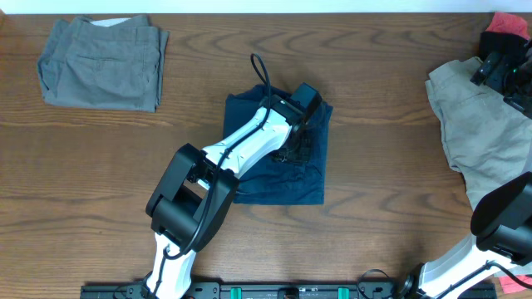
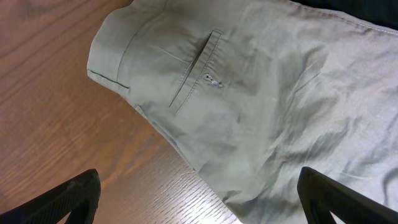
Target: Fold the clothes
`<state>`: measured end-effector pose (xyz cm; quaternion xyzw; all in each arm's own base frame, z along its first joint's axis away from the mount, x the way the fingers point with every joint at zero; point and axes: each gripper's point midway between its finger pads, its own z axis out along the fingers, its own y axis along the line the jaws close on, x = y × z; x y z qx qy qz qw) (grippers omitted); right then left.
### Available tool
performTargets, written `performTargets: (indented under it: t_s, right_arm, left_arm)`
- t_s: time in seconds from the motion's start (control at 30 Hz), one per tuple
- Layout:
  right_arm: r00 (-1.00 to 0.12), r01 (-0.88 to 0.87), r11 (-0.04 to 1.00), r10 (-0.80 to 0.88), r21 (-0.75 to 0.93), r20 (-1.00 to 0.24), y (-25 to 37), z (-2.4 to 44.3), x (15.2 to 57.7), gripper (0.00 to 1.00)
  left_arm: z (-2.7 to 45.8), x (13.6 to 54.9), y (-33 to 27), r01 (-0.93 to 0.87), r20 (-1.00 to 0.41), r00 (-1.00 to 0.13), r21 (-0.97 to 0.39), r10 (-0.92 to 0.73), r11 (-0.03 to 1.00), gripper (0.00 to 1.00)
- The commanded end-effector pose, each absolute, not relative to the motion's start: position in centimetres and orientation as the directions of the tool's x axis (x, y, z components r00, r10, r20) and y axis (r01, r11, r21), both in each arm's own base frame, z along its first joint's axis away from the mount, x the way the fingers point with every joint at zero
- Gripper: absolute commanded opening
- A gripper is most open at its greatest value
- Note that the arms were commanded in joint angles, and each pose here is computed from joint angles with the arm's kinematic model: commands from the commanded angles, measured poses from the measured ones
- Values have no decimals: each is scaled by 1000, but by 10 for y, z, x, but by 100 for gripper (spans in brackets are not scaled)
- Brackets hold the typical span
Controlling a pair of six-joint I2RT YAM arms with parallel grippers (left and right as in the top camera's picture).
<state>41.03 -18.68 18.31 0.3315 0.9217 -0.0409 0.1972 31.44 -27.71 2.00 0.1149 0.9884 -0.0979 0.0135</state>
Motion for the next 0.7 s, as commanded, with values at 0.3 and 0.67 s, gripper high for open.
performTargets:
  t_s: [0.3, 0.67]
  right_arm:
    - [-704, 624, 779, 589, 49, -396, -190, 185, 409, 99]
    - [-704, 624, 779, 589, 49, -396, -190, 185, 409, 99]
  left_arm:
    - [13, 290, -305, 303, -39, -952, -221, 303, 927, 25]
    - [-7, 259, -318, 336, 3, -938, -237, 347, 911, 25]
